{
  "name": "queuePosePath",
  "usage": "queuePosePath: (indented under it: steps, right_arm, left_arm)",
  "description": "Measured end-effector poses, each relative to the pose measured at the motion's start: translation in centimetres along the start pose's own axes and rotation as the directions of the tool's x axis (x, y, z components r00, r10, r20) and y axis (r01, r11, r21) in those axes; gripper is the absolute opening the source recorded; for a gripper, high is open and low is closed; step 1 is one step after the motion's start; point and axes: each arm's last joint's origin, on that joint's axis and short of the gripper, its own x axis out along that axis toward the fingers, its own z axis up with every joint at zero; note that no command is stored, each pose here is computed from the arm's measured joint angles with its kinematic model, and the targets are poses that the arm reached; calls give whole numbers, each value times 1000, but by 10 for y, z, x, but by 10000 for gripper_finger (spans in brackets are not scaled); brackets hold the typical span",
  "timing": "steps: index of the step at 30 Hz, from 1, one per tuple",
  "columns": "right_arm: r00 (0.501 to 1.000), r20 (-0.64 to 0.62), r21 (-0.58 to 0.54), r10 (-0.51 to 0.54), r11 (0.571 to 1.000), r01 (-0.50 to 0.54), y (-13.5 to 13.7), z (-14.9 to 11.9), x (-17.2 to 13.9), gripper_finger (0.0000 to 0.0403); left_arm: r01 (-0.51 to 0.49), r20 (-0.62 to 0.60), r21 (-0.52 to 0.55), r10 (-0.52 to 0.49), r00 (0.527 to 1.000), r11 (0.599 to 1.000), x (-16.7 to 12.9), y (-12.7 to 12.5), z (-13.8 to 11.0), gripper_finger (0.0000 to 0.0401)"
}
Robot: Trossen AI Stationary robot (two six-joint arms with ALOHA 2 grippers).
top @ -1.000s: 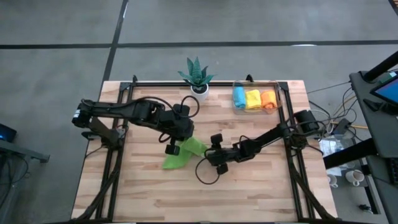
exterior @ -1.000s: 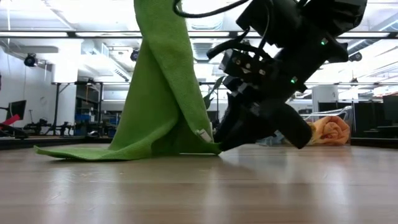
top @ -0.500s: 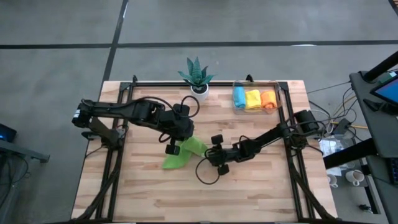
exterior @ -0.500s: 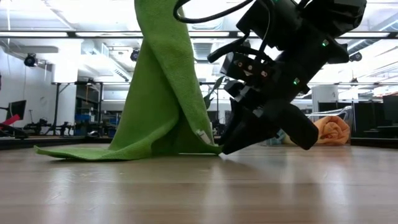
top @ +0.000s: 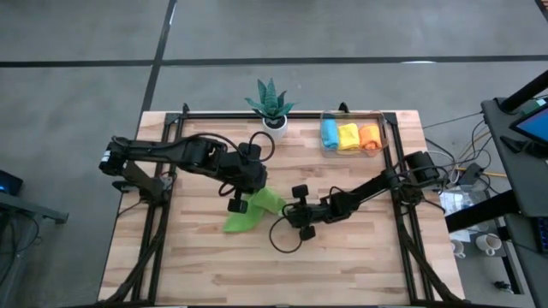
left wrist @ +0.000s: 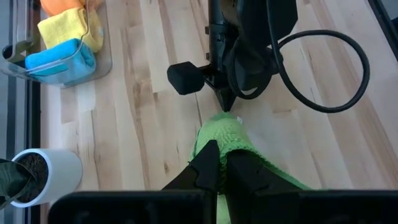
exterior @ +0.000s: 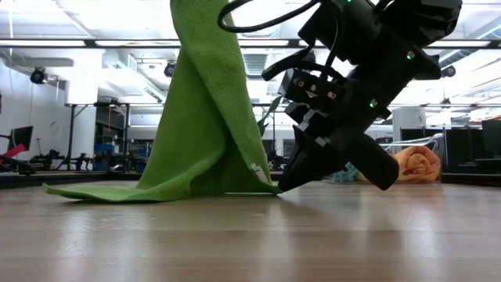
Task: Roll microfiber towels into tight, uniform cylinder then place into a basket
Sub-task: Fold the green microfiber cloth
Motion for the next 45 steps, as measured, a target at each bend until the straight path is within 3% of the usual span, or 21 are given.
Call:
queuePosePath:
  steps: [8,19,26,33,35,40,45]
  right_arm:
    - [996,-51,19,-73,997,74,-9,1,-18,8]
    - [991,59,136,-117,985,108,-29,-4,-75,8]
    - [982,127,191,-137,975,111,-38,-6,-101,8]
    - [971,171,222,-168,966,128,-45,-2,-113,8]
    - [964,172,234,-204,959,161,-46,-1,-114,8]
    - [953,156,253,-259,943,215,-49,-1,-113,8]
    - [952,154,280,-264,936,214,-50,-1,-112,8]
  left_arm:
    - [-76,-80,11,76,994,997,12,0,-10,0]
    - [-93,-195,-11,89,977,996,92,-12,-70,0]
    - [-133,-89,-147,120,989,980,131,-18,-122,0]
    - [-199,-24,-347,204,979,917,161,-25,-169,0]
    - [-204,-46,-358,202,978,911,164,-27,-178,0]
    - [-241,-75,-347,230,970,906,163,-27,-183,6]
    - [-250,-106,-298,228,968,921,155,-24,-172,56]
